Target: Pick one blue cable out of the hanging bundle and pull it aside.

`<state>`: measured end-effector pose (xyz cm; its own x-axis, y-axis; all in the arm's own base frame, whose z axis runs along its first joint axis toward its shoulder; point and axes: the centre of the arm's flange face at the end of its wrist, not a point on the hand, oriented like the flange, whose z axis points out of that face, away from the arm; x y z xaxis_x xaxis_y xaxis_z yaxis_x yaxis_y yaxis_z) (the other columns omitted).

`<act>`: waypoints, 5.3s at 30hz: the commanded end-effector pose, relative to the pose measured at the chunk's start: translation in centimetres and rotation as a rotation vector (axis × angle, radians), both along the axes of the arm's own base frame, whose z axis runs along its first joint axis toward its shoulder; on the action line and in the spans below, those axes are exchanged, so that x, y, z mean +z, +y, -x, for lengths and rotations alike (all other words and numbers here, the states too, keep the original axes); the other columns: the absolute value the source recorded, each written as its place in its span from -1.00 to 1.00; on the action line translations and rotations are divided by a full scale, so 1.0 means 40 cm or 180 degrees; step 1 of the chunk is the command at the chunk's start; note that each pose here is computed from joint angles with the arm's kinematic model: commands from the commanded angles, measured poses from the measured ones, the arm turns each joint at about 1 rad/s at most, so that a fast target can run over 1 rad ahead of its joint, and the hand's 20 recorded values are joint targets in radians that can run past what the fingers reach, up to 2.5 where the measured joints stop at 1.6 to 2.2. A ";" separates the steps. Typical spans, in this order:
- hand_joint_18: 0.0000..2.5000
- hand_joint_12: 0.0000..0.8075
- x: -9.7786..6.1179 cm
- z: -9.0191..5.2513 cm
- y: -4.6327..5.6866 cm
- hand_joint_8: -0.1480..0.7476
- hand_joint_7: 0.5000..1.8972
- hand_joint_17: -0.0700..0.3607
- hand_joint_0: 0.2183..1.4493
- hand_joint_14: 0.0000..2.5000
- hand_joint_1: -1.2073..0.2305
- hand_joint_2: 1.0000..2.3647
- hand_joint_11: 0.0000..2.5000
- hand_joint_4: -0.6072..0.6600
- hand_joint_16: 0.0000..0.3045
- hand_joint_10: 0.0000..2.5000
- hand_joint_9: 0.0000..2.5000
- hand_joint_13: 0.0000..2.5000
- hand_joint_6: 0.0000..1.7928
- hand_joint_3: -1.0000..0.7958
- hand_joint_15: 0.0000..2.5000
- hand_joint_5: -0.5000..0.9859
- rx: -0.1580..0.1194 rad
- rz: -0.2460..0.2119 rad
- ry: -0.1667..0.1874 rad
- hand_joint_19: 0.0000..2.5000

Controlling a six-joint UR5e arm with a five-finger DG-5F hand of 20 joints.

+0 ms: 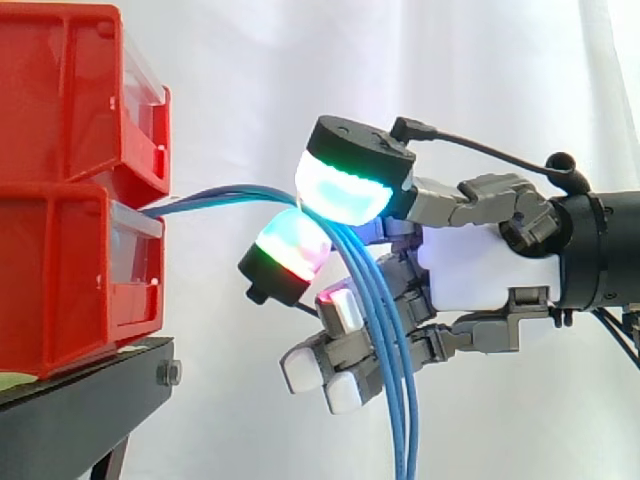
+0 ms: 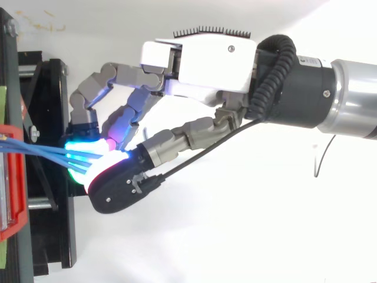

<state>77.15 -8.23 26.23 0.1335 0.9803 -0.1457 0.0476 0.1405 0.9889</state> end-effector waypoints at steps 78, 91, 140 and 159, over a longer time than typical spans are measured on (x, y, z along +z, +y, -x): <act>-0.37 -0.16 0.008 0.007 -0.009 -0.09 -0.39 -0.24 -0.26 -0.98 -0.45 -0.97 -0.31 -0.32 -0.73 -0.98 -0.09 -0.26 0.07 -0.17 -0.50 -0.58 0.0036 -0.0061 0.0037 -0.46; -0.34 -0.19 0.008 0.007 -0.006 -0.10 -0.49 -0.26 -0.42 -0.98 -0.44 -1.00 -0.30 -0.26 -0.74 -0.98 -0.01 -0.22 0.04 -0.44 -0.49 -0.51 0.0041 -0.0056 0.0037 -0.46; -0.38 -0.26 -0.002 0.022 -0.009 -0.18 -0.57 -0.34 -0.59 -0.98 -0.52 -1.00 -0.16 -0.46 -0.79 -0.99 0.03 -0.17 0.06 -0.44 -0.46 -0.58 0.0147 -0.0050 0.0209 -0.57; -0.21 -0.18 -0.002 0.022 -0.009 -0.17 -0.63 -0.13 -0.66 -0.99 -0.15 -1.00 -0.06 -0.24 -0.65 -0.03 0.06 0.16 0.05 -0.44 0.07 -0.58 0.0147 -0.0050 0.0209 -0.32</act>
